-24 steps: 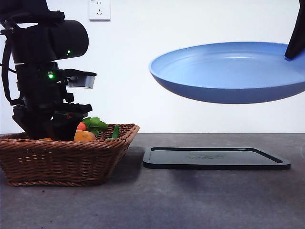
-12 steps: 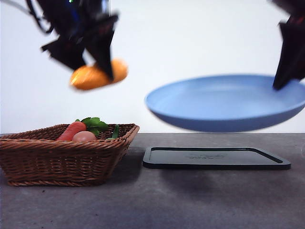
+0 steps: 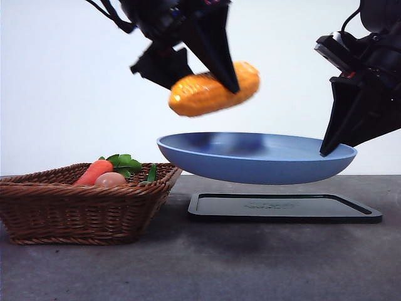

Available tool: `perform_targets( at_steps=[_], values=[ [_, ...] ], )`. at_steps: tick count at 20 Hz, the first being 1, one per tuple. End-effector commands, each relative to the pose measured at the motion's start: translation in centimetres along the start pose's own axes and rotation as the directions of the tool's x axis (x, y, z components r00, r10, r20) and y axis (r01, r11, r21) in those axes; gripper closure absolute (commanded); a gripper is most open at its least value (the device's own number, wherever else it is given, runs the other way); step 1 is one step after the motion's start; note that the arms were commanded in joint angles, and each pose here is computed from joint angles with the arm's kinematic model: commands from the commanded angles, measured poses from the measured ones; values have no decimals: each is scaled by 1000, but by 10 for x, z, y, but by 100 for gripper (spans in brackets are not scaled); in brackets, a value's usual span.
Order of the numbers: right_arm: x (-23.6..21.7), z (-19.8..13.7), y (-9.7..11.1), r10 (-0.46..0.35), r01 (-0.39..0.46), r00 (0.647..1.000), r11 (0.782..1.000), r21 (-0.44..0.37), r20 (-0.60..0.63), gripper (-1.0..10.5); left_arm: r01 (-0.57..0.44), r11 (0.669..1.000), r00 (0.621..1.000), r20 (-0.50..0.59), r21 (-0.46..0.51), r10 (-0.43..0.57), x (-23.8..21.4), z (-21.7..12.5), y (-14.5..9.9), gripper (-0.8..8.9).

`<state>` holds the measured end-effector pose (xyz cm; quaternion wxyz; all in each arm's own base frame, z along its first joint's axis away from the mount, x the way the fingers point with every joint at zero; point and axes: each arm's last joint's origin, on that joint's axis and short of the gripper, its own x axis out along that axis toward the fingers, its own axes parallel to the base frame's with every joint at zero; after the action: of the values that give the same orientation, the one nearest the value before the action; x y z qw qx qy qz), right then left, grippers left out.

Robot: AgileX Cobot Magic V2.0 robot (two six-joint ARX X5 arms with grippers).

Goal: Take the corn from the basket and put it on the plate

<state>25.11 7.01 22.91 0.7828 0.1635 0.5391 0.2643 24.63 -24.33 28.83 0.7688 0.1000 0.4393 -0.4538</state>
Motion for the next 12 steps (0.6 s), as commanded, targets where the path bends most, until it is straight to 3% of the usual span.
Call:
perform_targets(
  at_steps=[1,5,9,12],
  values=[
    [-1,6,3,19,-19,1000,1000,0,14,944,17,999,999,-40,28,-16,23,1,-2,660],
    [-1,6,4,24,-24,1000,1000,-6,12,944,25,1000,996,-91,14,-23,43,-3,-1,655],
    [-1,6,4,23,-23,1000,1000,-7,13,944,14,1000,996,-90,16,-12,46,-3,0,521],
    [-1,6,4,23,-22,1000,1000,-12,13,944,15,1000,996,-88,12,-14,46,-3,0,493]
  ],
)
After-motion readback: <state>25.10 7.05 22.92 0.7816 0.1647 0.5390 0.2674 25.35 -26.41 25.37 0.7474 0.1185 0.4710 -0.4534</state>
